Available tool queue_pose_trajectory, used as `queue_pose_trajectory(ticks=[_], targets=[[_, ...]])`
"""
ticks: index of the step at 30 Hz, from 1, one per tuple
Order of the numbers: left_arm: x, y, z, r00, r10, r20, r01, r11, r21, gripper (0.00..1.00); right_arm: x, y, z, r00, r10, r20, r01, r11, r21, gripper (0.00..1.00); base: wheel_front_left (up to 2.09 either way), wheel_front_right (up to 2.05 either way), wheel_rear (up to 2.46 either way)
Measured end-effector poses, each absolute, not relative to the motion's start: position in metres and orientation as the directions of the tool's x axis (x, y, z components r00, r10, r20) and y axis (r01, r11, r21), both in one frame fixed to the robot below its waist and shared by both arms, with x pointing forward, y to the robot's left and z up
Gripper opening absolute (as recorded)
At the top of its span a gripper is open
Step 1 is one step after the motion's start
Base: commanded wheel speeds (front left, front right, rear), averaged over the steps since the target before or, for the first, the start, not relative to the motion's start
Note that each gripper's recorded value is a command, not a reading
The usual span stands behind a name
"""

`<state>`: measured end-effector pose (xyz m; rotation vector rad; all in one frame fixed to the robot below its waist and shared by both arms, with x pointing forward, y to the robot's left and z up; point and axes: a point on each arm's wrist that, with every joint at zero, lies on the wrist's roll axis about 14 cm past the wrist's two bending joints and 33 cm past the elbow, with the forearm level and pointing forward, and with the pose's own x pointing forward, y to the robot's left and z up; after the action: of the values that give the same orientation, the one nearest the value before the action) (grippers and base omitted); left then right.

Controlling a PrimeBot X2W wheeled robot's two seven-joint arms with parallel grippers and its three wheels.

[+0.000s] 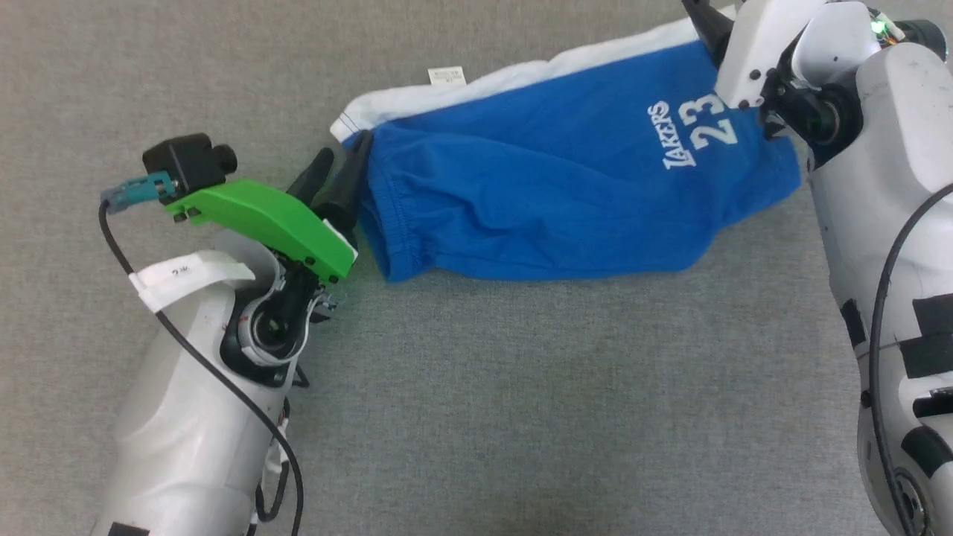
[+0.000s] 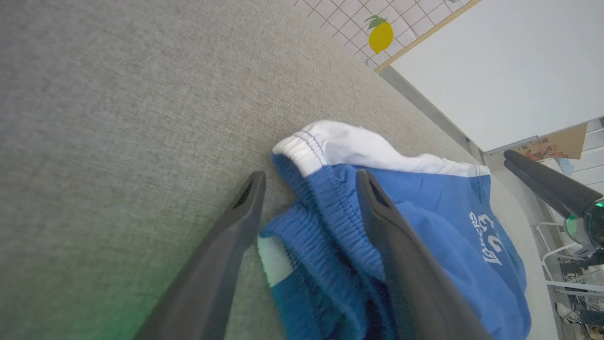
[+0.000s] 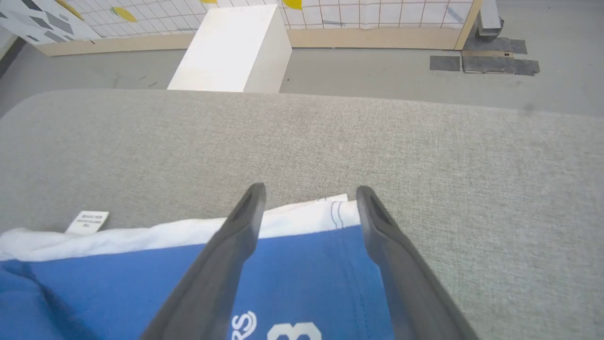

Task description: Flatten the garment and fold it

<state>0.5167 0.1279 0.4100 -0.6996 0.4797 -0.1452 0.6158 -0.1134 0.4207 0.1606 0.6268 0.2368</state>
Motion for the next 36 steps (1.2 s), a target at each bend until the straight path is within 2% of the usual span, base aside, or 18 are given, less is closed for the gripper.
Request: queue_pose_trajectory(ticks=[5,10,16,25,28,36], targets=[[0.511,0.132,0.435,0.905,-0.271,-0.327,-0.007,0.761,-0.649,1.00,0.614,-0.108,0.460,0.843,0.290,-0.452,-0.185,0.947,0.261,1.00,0.00,0.00,0.00],[0.506,0.139,0.472,0.943,-0.249,-0.222,0.059,0.780,-0.622,1.00,0.600,-0.111,0.495,0.893,0.298,-0.337,-0.205,0.936,0.286,1.00,0.00,0.00,0.00],[0.489,0.158,0.520,0.981,-0.190,-0.023,0.158,0.872,-0.462,1.00,0.569,-0.132,0.530,0.945,0.270,-0.186,-0.210,0.934,0.289,1.00,0.00,0.00,0.00],[0.443,0.167,0.532,0.984,-0.165,0.073,0.179,0.946,-0.270,1.00,0.508,-0.175,0.557,0.983,0.184,0.007,-0.180,0.950,0.257,1.00,0.00,0.00,0.00],[0.431,0.166,0.534,0.983,-0.162,0.083,0.178,0.949,-0.259,1.00,0.485,-0.189,0.555,0.989,0.145,0.042,-0.151,0.952,0.265,1.00,0.00,0.00,0.00],[0.414,0.157,0.525,0.983,-0.171,0.069,0.183,0.953,-0.240,1.00,0.433,-0.208,0.526,0.997,0.075,0.009,-0.074,0.950,0.305,1.00,0.00,0.00,0.00]])
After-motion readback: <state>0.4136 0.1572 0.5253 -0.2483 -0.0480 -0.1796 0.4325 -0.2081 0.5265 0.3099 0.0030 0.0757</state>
